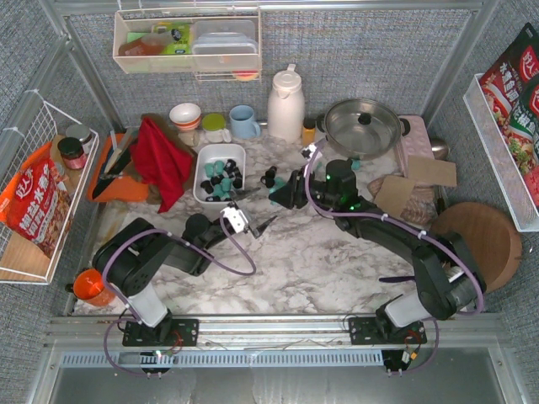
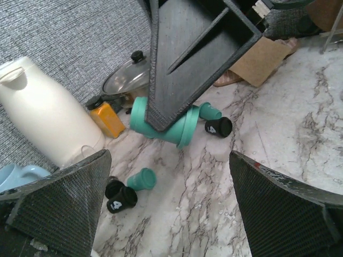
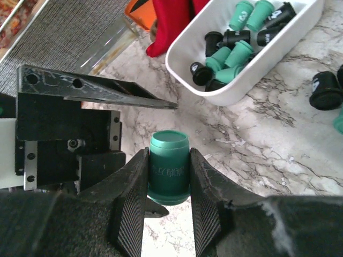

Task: Mix the coffee capsules in the storage basket

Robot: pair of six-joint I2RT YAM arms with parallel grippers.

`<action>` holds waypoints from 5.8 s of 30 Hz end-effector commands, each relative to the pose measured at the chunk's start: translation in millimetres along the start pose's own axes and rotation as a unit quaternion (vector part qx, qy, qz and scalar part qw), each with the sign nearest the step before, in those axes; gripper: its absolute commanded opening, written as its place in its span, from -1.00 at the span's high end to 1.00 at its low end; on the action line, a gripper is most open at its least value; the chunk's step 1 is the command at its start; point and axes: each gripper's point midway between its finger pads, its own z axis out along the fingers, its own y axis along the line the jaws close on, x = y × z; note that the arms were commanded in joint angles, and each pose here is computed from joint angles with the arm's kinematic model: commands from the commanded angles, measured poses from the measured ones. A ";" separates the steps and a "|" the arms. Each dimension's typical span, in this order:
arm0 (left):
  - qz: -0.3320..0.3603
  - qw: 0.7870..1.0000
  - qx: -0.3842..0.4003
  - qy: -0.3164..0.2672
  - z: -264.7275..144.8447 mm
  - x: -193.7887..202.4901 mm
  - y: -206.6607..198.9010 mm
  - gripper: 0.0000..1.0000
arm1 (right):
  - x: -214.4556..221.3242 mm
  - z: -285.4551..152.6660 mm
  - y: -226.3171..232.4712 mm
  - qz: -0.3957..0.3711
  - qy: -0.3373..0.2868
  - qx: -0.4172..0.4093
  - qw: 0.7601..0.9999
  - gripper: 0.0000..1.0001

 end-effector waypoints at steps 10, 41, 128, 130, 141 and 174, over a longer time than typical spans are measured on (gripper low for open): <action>0.054 0.997 -0.005 -0.046 12.4 -24.5 4.3 -0.58 | 18.4 -2.6 27.2 -0.031 0.041 -0.052 0.997 0.59; -0.046 0.986 -0.138 0.076 -13.3 22.5 64.9 0.49 | -19.3 -36.6 -38.7 -0.138 0.023 0.184 0.973 -0.14; 0.032 0.999 -0.015 -0.039 12.5 -16.6 14.6 -0.99 | -8.4 10.8 5.7 0.011 -0.020 0.026 0.999 0.52; 0.033 0.999 -0.008 -0.040 15.0 -16.7 11.1 -0.94 | -5.8 10.1 7.2 0.014 -0.020 0.024 0.999 0.52; 0.036 0.998 -0.003 -0.043 21.2 -17.7 8.2 -0.36 | -1.3 7.4 19.4 0.012 -0.013 0.013 1.000 0.52; -0.213 0.920 -0.247 0.219 -53.9 98.8 137.1 0.47 | -4.3 60.5 -93.5 -0.236 0.194 0.146 0.941 -0.10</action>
